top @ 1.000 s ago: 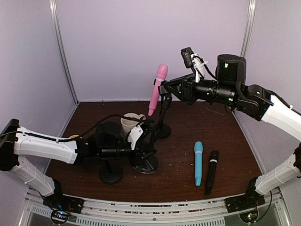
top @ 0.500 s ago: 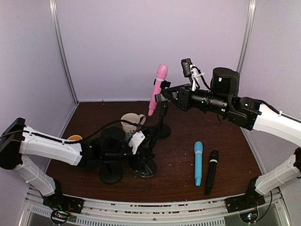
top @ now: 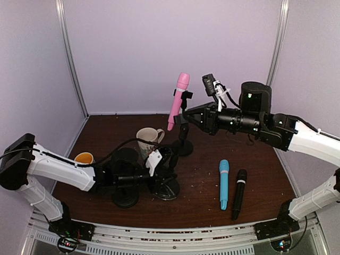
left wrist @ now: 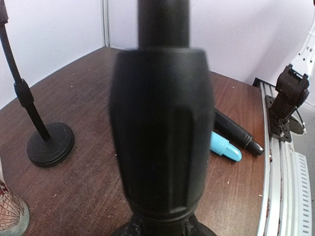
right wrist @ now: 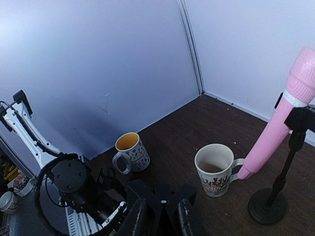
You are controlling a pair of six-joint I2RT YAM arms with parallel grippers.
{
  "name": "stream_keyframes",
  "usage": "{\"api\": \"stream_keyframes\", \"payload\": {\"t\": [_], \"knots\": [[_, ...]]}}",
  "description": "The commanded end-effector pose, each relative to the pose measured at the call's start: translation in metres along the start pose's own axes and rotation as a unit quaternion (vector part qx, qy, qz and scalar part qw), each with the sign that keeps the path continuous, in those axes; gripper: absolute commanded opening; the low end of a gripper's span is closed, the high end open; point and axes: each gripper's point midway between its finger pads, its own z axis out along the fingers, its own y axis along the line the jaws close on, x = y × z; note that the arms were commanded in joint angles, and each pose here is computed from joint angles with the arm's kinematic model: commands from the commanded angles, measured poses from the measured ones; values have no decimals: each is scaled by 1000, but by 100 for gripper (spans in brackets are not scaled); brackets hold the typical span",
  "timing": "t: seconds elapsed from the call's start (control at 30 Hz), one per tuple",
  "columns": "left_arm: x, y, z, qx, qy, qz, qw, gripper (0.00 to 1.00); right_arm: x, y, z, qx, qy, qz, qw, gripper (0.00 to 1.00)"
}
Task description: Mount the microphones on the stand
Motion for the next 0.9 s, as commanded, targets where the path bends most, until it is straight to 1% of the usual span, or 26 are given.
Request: {"api": "stream_keyframes", "payload": {"t": [0.0,0.13,0.27,0.37,0.4,0.43,0.47,0.5,0.53,0.6,0.7,0.77,0.8,0.83,0.87], "knots": [[-122,-9,-27,5,-221,31,975,0,73,-14,7,30,112,36,993,22],[-123,-12,-21,15,-218,37,975,0,95,0,13,5,159,17,987,22],[-123,-13,-19,18,-217,32,975,0,88,0,7,12,143,14,989,23],[-120,-11,-16,13,-208,25,978,0,71,-1,-4,25,125,3,992,24],[-117,-9,-14,11,-201,22,979,0,61,-1,-10,29,114,-1,993,28],[-115,-7,-12,6,-195,17,981,0,51,0,-18,33,102,-4,994,36],[-112,-5,-9,2,-187,12,982,0,42,1,-25,36,92,-6,995,44],[-110,-4,-8,0,-181,7,983,0,31,4,-37,36,73,-8,997,55],[-110,-4,-8,1,-179,4,984,0,25,6,-47,37,58,-6,998,62],[-110,-6,-9,6,-178,-2,984,0,21,7,-63,36,32,2,999,72],[-114,-13,-12,28,-180,-7,983,0,37,2,-73,36,16,4,999,83],[-118,-22,-13,54,-178,-7,983,0,52,1,-71,24,17,3,1000,90],[-119,-26,-13,66,-177,-8,982,0,59,3,-68,14,18,4,1000,97],[-121,-31,-13,79,-175,-8,981,0,63,1,-65,12,14,5,1000,100],[-121,-34,-14,89,-173,-10,981,0,64,1,-64,10,5,11,1000,100]]}}
